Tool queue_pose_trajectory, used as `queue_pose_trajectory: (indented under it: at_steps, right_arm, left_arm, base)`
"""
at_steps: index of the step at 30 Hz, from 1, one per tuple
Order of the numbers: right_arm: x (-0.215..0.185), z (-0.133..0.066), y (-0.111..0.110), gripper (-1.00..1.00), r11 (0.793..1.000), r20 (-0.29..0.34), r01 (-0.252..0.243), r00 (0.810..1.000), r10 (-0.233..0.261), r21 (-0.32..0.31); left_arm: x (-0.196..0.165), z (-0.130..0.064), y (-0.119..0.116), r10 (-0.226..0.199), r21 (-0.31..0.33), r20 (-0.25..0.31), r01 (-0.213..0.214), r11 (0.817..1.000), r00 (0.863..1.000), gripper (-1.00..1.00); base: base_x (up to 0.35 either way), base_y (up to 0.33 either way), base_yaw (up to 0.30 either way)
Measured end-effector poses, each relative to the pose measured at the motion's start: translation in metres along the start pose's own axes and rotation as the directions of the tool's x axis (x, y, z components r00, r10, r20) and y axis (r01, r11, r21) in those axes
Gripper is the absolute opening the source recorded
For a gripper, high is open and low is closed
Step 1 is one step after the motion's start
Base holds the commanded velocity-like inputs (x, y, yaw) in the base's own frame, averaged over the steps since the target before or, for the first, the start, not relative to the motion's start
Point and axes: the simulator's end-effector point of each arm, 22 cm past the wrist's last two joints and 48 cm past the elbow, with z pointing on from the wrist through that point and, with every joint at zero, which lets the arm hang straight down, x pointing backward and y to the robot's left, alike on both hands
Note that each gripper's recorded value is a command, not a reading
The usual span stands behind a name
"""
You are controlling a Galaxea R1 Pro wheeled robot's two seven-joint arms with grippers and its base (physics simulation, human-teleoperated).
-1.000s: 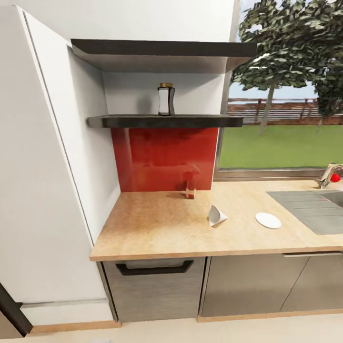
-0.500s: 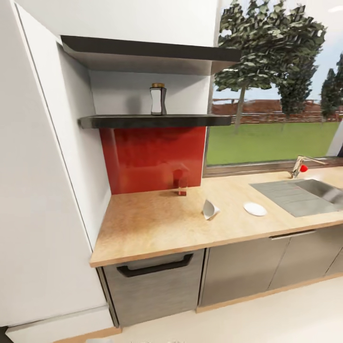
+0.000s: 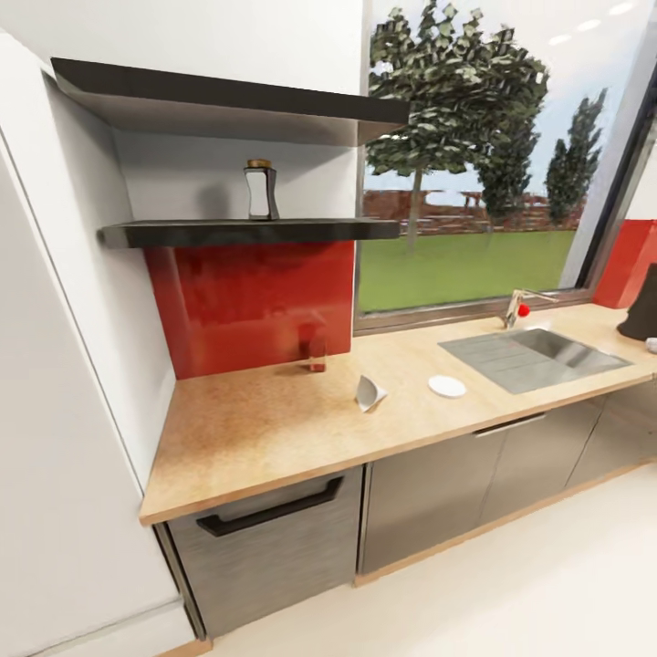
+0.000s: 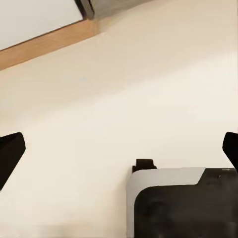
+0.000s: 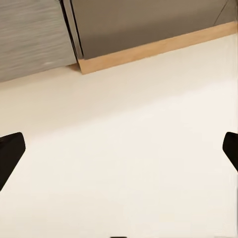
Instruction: Set up a coffee station on the kitchen countertop: keep the coffee maker on the countertop, move the bottle of coffee from the kitchen shelf to the counter next to the coffee maker, place a paper coffee filter on top of the coffee maker, put the saucer next to the coffee maker with the coffee cup on the saucer, and place the electric kettle next to the coffee maker.
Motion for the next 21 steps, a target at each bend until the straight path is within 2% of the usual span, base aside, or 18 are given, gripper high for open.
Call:
queue_pose_trajectory:
  at_steps: [2,3,5,7,12,14,18,19,21]
  right_arm:
    - [-0.001,0.000,0.000,1.00,1.000,0.001,0.000,1.000,0.000,0.000]
    - [-0.001,0.000,0.000,1.00,1.000,0.001,0.000,1.000,0.000,0.000]
    - [-0.001,0.000,0.000,1.00,1.000,0.002,0.000,1.000,0.000,0.000]
    - [-0.002,0.000,0.000,1.00,1.000,0.005,0.000,1.000,0.000,0.000]
    - [-0.015,0.002,0.000,1.00,1.000,0.031,0.000,1.000,0.000,0.000]
    - [-0.034,0.004,0.000,1.00,1.000,0.072,-0.001,0.997,0.001,0.000]
    - [-0.045,0.005,-0.001,1.00,1.000,0.095,-0.005,0.995,0.005,0.003]
    - [-0.068,0.005,-0.011,1.00,0.999,0.141,-0.026,0.990,0.022,0.026]
    - [-0.092,0.006,-0.013,1.00,0.999,0.188,-0.030,0.982,0.023,0.035]
  left_arm:
    - [0.042,-0.008,0.005,0.000,-0.009,-0.086,-0.001,1.000,0.996,1.00]
    - [0.067,-0.014,0.011,-0.001,-0.028,-0.157,-0.003,1.000,0.988,1.00]
    - [0.092,-0.021,0.017,-0.001,-0.054,-0.237,-0.012,0.998,0.971,1.00]
    - [0.114,-0.029,0.032,-0.002,-0.111,-0.318,-0.035,0.993,0.948,1.00]
    - [0.126,-0.034,0.037,0.003,-0.133,-0.353,-0.053,0.990,0.936,1.00]
    - [0.130,-0.036,0.036,0.009,-0.131,-0.361,-0.060,0.990,0.932,1.00]
    - [0.131,-0.036,0.036,0.014,-0.129,-0.364,-0.065,0.990,0.931,1.00]
    - [0.138,-0.039,0.037,0.015,-0.130,-0.372,-0.068,0.989,0.928,1.00]
    - [0.141,-0.040,0.037,0.016,-0.129,-0.377,-0.070,0.989,0.926,1.00]
  base:
    - [0.000,0.000,-0.081]
    - [0.000,0.000,-0.030]
    - [0.000,0.000,-0.015]
    - [0.000,0.000,-0.005]
    - [0.000,0.000,-0.001]
    - [0.000,0.000,0.000]
    - [0.000,0.068,0.000]
    - [0.000,0.277,0.000]
    - [0.020,0.294,0.000]
